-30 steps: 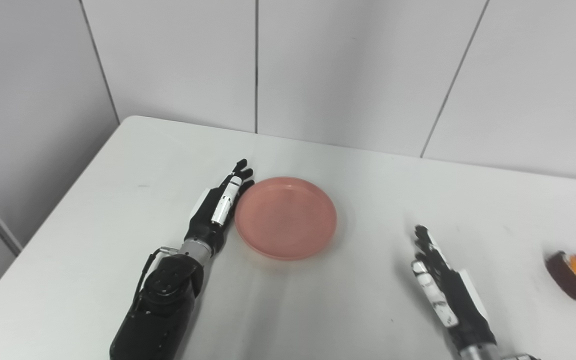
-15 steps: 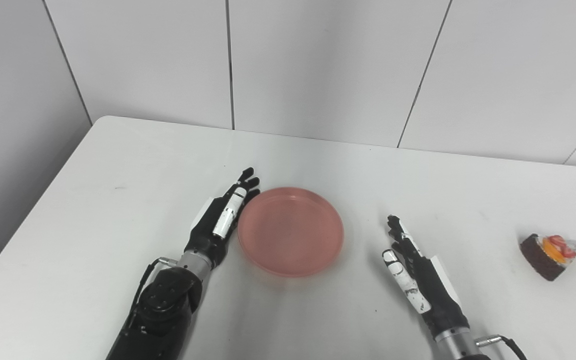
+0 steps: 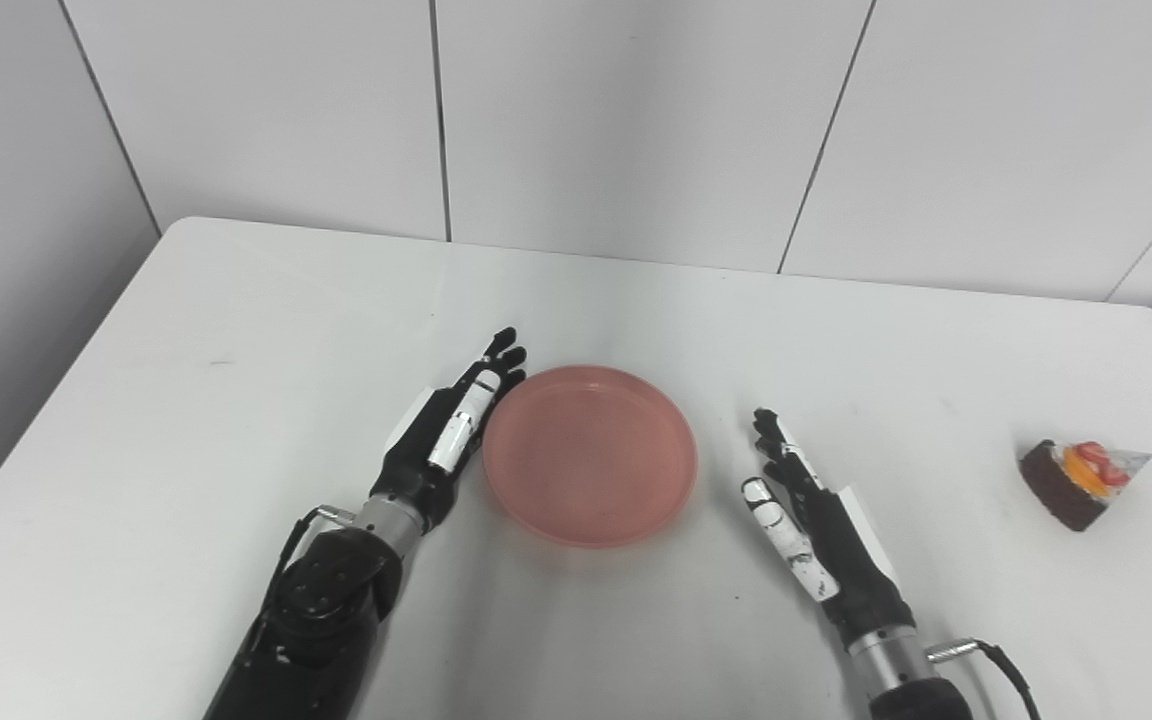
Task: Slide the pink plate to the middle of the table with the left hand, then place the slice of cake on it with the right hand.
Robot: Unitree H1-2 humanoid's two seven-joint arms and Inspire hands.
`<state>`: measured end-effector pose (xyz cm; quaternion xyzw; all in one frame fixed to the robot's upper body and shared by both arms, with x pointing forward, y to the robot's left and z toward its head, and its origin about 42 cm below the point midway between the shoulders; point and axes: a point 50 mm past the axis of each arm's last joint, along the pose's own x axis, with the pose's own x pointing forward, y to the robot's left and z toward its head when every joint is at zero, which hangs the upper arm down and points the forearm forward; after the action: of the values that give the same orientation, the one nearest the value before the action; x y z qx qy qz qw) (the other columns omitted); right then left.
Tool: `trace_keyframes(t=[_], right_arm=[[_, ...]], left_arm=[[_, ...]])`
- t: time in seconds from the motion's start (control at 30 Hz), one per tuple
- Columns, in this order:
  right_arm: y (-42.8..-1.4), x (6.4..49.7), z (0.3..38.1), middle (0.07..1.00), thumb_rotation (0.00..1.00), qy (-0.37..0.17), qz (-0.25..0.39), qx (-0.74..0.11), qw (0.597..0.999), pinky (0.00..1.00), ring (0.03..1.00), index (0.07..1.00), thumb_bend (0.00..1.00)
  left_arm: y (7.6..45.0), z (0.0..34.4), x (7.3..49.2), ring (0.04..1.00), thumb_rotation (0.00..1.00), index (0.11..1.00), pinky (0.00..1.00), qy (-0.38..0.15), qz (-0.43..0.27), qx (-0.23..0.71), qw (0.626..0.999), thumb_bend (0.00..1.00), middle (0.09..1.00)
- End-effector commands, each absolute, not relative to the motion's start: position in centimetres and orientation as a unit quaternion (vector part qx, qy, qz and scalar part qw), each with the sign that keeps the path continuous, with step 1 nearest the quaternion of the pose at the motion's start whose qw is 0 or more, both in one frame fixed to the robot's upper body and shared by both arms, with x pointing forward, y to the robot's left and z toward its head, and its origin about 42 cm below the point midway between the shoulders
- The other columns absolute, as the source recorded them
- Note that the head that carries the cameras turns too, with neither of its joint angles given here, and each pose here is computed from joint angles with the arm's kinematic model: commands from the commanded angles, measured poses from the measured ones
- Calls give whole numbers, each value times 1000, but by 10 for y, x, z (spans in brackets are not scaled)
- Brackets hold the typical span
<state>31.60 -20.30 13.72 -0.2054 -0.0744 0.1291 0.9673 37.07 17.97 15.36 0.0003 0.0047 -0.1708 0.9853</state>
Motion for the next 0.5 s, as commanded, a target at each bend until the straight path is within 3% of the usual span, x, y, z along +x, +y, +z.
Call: trace_keyframes(t=[0.0, 0.13, 0.3, 0.43, 0.47], right_arm=[[-198, 314, 133, 962, 1000, -60, 139, -208, 966, 915, 948, 967, 387], [-197, 318, 136, 958, 1000, -86, 132, -233, 960, 895, 941, 962, 344], [-192, 323, 150, 939, 798, -117, 116, -272, 948, 822, 892, 959, 525], [-190, 327, 166, 930, 701, -148, 103, -282, 942, 804, 867, 960, 629], [-190, 329, 171, 928, 669, -156, 99, -282, 942, 800, 863, 957, 706]], left_arm=[[170, 121, 354, 963, 1000, 967, 974, 81, -206, -4, 975, 399, 973], [180, 115, 357, 950, 1000, 962, 942, 82, -202, -1, 976, 397, 966], [197, 110, 358, 931, 1000, 937, 922, 95, -195, -8, 976, 403, 950], [206, 109, 360, 924, 1000, 923, 900, 91, -193, -9, 977, 411, 941], [207, 109, 361, 918, 999, 916, 889, 90, -193, -9, 977, 406, 933]])
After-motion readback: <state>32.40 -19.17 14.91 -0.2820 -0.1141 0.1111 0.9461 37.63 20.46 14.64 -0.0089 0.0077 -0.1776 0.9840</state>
